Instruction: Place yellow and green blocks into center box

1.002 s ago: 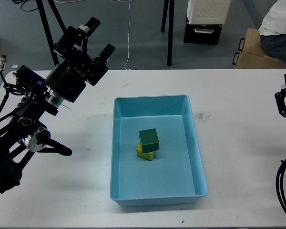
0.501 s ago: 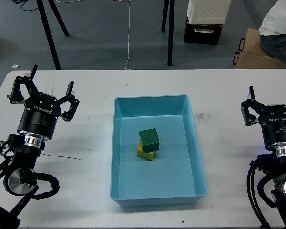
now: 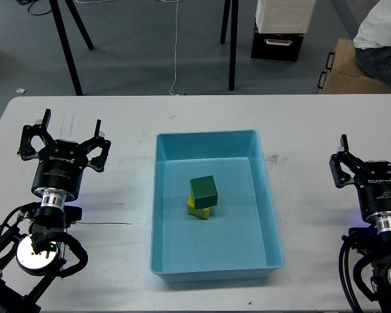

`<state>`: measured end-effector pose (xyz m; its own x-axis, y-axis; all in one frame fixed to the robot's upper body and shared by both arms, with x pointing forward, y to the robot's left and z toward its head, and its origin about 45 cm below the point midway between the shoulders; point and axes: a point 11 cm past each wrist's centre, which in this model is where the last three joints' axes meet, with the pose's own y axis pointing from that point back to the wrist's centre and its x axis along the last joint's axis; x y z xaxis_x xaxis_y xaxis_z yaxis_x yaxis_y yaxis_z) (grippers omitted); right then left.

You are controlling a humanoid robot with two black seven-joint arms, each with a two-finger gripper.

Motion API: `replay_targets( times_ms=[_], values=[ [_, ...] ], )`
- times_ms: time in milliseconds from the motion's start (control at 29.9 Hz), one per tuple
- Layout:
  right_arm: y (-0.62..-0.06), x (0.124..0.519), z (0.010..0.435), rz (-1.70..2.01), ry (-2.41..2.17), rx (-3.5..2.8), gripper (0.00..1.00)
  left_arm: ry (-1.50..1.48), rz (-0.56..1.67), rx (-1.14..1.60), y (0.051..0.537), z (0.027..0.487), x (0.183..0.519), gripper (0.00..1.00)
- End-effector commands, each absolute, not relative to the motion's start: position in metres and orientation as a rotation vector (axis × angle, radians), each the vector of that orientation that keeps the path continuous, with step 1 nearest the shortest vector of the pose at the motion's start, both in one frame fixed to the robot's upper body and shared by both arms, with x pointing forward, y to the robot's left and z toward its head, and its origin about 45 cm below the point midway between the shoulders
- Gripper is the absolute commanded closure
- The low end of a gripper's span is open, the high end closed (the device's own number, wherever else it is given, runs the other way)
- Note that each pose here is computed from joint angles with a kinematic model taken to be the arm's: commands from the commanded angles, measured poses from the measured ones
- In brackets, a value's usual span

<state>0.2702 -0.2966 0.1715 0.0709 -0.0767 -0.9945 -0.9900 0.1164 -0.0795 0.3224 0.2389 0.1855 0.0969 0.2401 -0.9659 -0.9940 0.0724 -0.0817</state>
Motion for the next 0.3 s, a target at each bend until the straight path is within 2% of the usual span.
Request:
replay_targets(
  times_ms=[0, 267],
  values=[
    [-0.2948, 0.2687, 0.1691, 1.041, 1.255, -1.203, 0.01, 1.036, 1.213, -1.024, 0.2364, 0.1867, 0.3218, 0.0],
    [-0.3006, 0.2682, 0.1695, 1.022, 1.263, -1.201, 0.01, 1.048, 1.226, -1.023, 0.2371, 0.1821, 0.3185, 0.0]
  ],
)
